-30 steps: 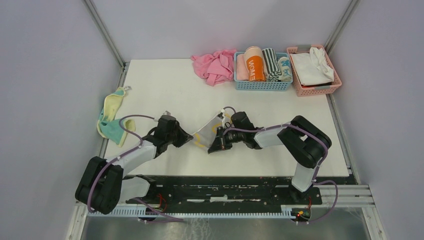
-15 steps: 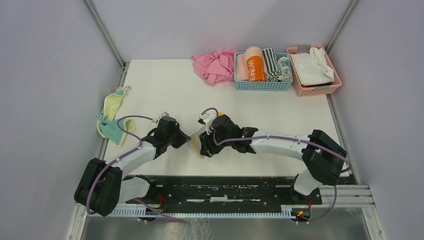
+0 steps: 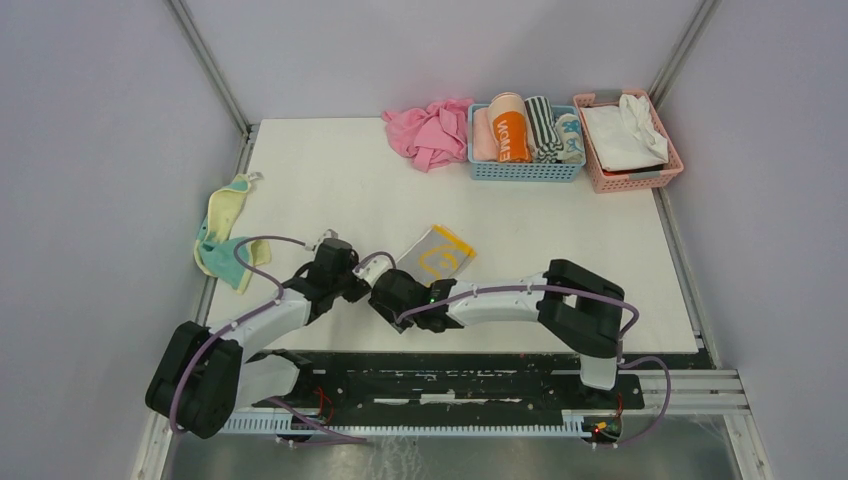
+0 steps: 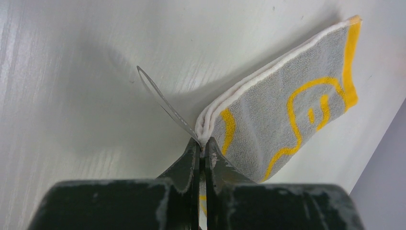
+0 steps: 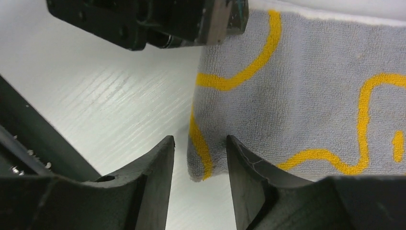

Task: Roll the towels
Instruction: Roll the towel at the center of the board.

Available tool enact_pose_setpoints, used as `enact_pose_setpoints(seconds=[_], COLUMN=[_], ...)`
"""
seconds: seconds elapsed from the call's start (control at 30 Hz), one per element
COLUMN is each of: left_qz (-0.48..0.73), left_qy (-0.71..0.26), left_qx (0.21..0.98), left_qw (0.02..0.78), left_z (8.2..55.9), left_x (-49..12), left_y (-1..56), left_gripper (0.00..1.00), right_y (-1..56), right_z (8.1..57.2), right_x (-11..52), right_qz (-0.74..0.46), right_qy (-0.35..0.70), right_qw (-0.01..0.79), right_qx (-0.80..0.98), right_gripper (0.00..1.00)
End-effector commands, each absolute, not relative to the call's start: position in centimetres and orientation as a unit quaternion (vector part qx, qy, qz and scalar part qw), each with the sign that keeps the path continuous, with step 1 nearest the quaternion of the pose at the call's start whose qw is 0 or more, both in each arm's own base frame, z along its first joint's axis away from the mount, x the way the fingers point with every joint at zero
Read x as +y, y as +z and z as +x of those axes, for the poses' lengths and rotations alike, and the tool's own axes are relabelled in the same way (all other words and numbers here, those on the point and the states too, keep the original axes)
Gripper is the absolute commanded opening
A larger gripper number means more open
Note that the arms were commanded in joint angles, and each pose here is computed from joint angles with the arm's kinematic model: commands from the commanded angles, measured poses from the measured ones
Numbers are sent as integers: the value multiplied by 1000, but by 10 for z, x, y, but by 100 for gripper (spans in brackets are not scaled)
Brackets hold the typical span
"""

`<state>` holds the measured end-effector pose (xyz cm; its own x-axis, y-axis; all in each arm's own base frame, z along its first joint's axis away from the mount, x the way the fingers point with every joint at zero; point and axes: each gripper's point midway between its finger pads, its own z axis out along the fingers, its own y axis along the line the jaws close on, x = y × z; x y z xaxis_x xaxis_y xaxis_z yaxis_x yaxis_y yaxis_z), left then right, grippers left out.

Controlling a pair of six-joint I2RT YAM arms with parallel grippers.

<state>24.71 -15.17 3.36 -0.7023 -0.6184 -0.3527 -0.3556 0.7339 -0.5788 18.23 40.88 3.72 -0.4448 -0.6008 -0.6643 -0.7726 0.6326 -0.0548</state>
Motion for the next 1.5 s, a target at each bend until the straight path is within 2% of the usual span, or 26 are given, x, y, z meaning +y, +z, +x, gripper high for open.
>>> enact_pose_setpoints(seconds=[0.0,0.17,0.23,0.27,0.4,0.57,0.77,0.9,1.03,1.13,1.33,1.47], left_qz=[-286,-291,-290,-291,-290,-285,-291,-289,-287,-284,-280,-270], left_qy=[-257,-255,-254,-254,-246,-243,-255,-286,-300,-309,-326,-338], left_qx=[873,872,872,872,873,869,859,847,841,841,845,844], left_qw=[301,301,301,301,305,324,336,343,347,343,319,319], left_z=[257,256,255,256,255,255,249,243,237,238,242,248], left_x=[-153,-152,-151,-151,-148,-142,-131,-131,-131,-133,-141,-146], left_y=[45,43,43,43,46,59,73,80,77,72,59,57], left_gripper=[3,3,3,3,6,25,56,68,73,73,59,58], right_y=[51,38,35,34,43,58,72,72,69,59,32,19], right_z=[194,187,186,185,184,175,173,180,196,208,228,230], right_x=[424,419,417,415,408,415,423,424,422,413,394,386], right_qz=[-409,-424,-424,-424,-422,-405,-332,-276,-205,-160,-90,-69], right_qy=[104,74,70,69,86,234,417,499,555,570,573,569], right_qw=[374,366,363,362,359,296,193,132,104,91,78,62], right_qx=[826,825,827,828,828,833,824,811,800,801,811,817], right_gripper=[51,47,42,36,2,0,1,1,0,1,0,0])
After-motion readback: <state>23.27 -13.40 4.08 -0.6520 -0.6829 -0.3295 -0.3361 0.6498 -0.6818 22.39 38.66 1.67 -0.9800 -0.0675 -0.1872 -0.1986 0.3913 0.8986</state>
